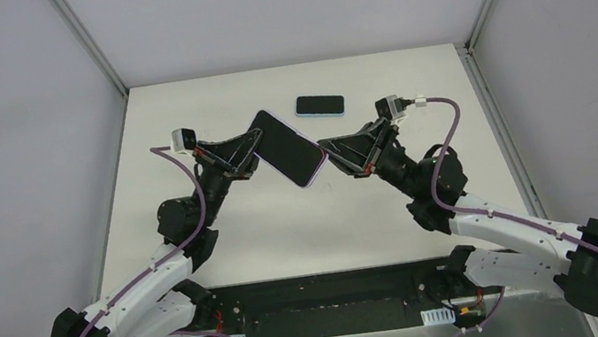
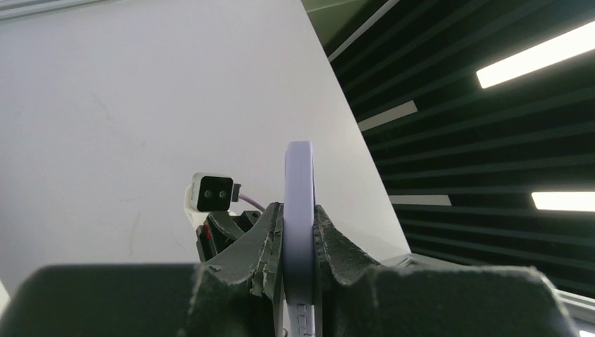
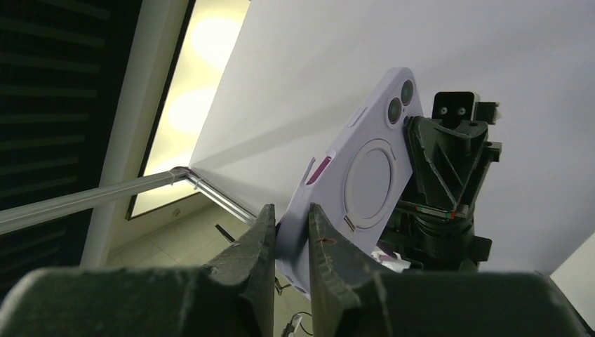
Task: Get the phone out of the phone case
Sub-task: Remove the phone case from the phone.
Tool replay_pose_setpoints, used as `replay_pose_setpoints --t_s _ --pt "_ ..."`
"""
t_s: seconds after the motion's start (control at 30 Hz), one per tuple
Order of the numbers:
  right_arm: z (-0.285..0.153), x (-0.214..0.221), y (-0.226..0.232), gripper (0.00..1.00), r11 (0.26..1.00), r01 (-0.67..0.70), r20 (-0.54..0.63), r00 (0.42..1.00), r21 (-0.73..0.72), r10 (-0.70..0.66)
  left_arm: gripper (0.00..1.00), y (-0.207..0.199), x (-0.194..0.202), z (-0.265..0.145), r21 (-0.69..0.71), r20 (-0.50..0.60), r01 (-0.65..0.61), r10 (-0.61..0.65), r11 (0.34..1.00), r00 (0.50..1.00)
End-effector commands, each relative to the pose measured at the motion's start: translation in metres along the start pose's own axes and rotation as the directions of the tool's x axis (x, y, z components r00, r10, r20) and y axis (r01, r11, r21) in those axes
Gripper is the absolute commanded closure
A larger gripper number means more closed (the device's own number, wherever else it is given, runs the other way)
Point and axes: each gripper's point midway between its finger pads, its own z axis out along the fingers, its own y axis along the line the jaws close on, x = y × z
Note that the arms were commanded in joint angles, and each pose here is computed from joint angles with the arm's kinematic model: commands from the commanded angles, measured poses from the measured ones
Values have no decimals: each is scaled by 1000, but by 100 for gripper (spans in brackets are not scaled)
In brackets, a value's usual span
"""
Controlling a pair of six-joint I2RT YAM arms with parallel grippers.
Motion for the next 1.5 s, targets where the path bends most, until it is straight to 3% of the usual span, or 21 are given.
replay_pose_setpoints --t_s 0.0,0.23,0.37,0.53,0.77,1.03,1.47 --pt "-17 28 26 84 998 41 -144 988 -56 -49 100 45 14 -10 -158 -72 -93 82 983 994" --pt "-49 4 -11 45 980 126 -57 991 157 -118 100 26 8 -10 -110 -46 -118 113 987 993" --pt "-69 -1 -25 33 944 194 -52 981 268 -187 100 16 9 -8 -87 -47 -121 117 989 992" --pt "-103 -9 -51 25 849 298 -73 952 437 -297 100 7 8 -8 -61 -44 -147 144 987 989" --pt "-138 -19 -86 26 777 229 -2 960 587 -281 100 6 6 -8 -65 -32 -178 176 982 984" --pt "-137 -13 -101 33 746 175 14 971 643 -239 100 21 0 -6 -105 -12 -190 190 976 982" --pt "-116 19 -96 39 806 175 -53 983 565 -176 100 36 -20 -23 -167 82 -251 267 954 960"
